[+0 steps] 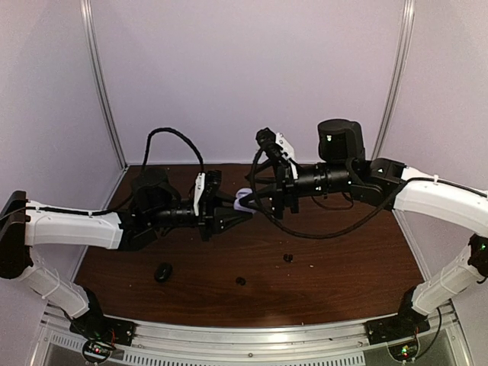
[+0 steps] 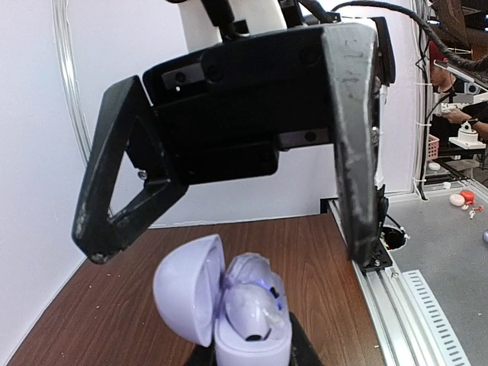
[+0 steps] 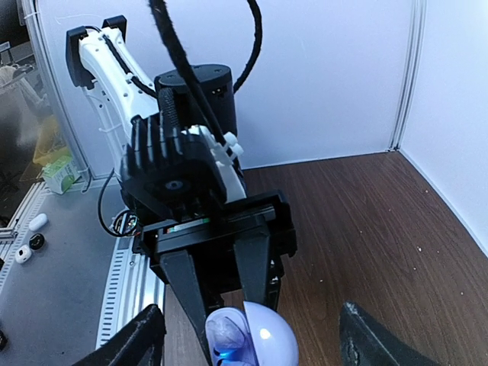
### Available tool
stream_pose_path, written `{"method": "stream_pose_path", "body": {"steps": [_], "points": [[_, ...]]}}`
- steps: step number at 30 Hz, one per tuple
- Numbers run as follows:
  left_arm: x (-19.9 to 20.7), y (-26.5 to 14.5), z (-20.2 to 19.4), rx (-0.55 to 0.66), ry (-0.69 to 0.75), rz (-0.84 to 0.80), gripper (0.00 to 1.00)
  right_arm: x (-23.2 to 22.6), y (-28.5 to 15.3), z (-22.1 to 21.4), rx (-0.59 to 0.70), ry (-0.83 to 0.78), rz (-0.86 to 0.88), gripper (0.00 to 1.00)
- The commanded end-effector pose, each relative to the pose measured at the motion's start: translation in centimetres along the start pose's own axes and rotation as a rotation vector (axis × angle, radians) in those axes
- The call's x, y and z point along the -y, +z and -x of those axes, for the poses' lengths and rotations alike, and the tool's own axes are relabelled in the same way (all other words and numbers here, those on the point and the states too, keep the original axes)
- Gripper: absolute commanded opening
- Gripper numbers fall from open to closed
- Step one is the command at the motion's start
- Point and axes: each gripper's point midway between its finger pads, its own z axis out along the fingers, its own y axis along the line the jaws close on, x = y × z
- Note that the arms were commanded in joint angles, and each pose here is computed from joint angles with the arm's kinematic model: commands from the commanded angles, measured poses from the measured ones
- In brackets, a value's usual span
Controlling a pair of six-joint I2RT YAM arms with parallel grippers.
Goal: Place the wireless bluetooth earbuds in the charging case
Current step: Close the charging case with the earbuds.
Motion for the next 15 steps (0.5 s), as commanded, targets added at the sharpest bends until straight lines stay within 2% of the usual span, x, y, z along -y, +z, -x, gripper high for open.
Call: {"method": "stream_pose_path", "body": {"steps": [1,15], "points": [[-0.12,-0.45,1.88,0.069,0.007,0.0,0.0,-1.0,-0.43,0.41,0.027,-0.023,0.056,0.78],[-0.53,-0.84,2.54,0.092,-0.02,0.019,0.0,-1.59,-0.2,-0.26,0.008,-0.018,0.098,0.76]]}}
